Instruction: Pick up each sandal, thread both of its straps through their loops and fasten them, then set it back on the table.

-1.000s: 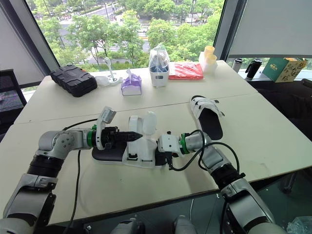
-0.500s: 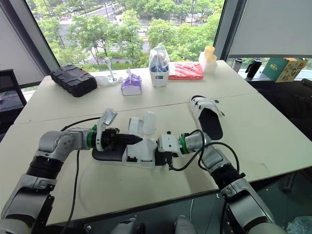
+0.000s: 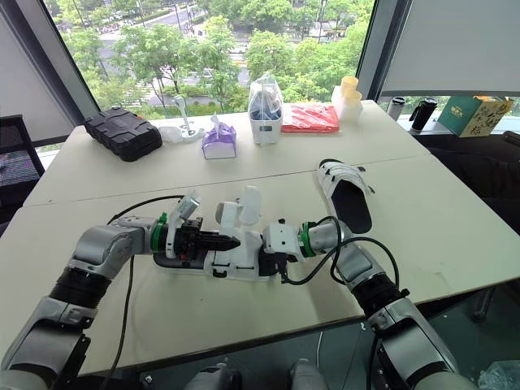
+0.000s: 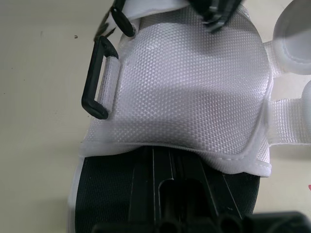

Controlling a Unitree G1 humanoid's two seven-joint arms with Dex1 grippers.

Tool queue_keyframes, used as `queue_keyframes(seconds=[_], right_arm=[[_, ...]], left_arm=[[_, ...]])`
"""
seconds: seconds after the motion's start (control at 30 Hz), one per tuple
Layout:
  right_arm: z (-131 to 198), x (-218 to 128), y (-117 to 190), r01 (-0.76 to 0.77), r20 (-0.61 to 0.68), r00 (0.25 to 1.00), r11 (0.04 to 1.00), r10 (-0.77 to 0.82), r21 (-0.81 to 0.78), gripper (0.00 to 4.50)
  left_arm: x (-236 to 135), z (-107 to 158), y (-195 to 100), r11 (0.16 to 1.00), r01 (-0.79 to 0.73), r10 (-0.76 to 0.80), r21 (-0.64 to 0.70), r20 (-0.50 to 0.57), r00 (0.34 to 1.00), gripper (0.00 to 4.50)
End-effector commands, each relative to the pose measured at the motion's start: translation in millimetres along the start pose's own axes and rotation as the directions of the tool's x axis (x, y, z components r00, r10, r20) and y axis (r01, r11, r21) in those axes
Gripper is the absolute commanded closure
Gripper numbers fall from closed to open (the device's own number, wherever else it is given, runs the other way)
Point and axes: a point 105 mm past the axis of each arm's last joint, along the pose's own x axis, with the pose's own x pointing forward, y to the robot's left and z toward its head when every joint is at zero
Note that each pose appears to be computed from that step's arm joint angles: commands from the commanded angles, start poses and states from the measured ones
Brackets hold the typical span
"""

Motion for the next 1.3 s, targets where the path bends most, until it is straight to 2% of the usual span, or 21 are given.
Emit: queue_keyframes(seconds=[0.03,0.23,0.4,0.5,0.73,0.77,0.93,1.03,1.17,1.3], right_arm=[[-13.8,4.3,9.8,-0.024,-0.059,0.998,0.999,0.026,0.035,4.50],[-13.1,5.5,9.6,-0.022,-0.057,0.998,0.999,0.024,0.035,4.50],[-12.7,6.5,9.5,-0.022,-0.056,0.998,0.999,0.024,0.035,4.50],[-12.7,7.3,9.6,-0.022,-0.056,0.998,0.999,0.024,0.035,4.50],[-13.3,7.7,10.3,-0.022,-0.056,0.998,0.999,0.024,0.035,4.50],[-13.6,7.5,10.5,-0.022,-0.056,0.998,0.999,0.024,0.035,4.50],[-14.0,9.3,11.6,-0.026,-0.054,0.998,0.999,0.028,0.032,4.50],[-13.8,10.7,12.4,-0.031,-0.052,0.998,0.999,0.032,0.027,4.50],[-13.3,11.7,12.1,-0.036,-0.051,0.998,0.999,0.037,0.024,4.50],[-12.9,12.1,10.8,-0.037,-0.051,0.998,0.999,0.038,0.021,4.50]], left_arm=[[-2.0,-4.0,-11.4,0.997,0.033,-0.030,0.066,-0.051,0.998,4.48],[-8.7,-21.9,-16.9,0.996,0.034,-0.023,0.088,-0.115,0.993,4.48],[-11.2,-22.8,-16.1,0.993,0.011,0.003,0.120,-0.118,0.993,4.48],[-12.1,-17.5,-13.3,0.992,-0.020,0.031,0.125,-0.086,0.996,3.64],[-30.3,-1.5,-26.8,0.992,-0.033,0.038,0.120,-0.041,0.998,0.24],[-34.6,0.0,-31.1,0.993,-0.027,0.032,0.114,-0.039,0.999,0.06],[-61.4,-20.3,-61.4,0.998,-0.023,0.028,0.052,-0.101,0.995,0.06],[-65.2,-31.0,-73.4,0.999,-0.025,0.027,0.024,-0.112,0.993,0.06],[-55.4,-48.1,-70.6,0.997,-0.062,0.068,0.051,-0.118,0.991,0.06],[-48.0,-51.5,-58.5,0.991,-0.110,0.117,0.081,-0.090,0.989,0.06]])
